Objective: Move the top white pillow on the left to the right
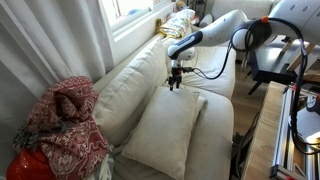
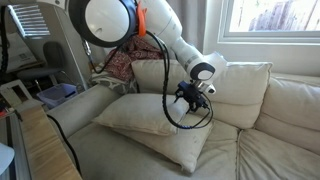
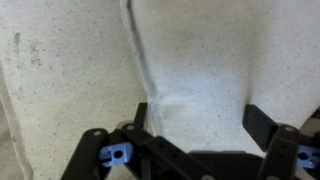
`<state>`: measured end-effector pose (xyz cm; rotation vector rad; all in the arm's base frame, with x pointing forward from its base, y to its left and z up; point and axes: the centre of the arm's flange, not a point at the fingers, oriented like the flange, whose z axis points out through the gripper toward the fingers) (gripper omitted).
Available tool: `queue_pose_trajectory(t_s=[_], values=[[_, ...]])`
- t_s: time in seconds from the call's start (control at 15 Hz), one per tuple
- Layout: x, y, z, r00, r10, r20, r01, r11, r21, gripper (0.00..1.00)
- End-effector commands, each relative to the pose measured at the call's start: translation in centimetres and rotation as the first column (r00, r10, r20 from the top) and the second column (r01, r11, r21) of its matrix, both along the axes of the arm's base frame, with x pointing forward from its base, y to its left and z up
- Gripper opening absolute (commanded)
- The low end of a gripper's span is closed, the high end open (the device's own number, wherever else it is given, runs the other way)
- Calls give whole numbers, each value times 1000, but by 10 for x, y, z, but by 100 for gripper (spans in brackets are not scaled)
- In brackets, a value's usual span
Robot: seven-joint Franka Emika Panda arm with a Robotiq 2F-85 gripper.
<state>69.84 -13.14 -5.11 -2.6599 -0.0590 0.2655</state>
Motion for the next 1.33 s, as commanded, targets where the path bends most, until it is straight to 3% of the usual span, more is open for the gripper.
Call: queue_pose_trajectory(t_s=[0.0,0.2,0.6,0.87,1.27], values=[[52,-1,-45,999,40,-28,-40,999,15,68],[52,6,-41,998,58,-35,-57,998,18,42],[46,9,-11,994,89,-67,-84,994,74,2],[34,-5,24,991,104,-90,-97,992,77,2],[19,-83,90,998,43,-50,-45,998,-46,3]])
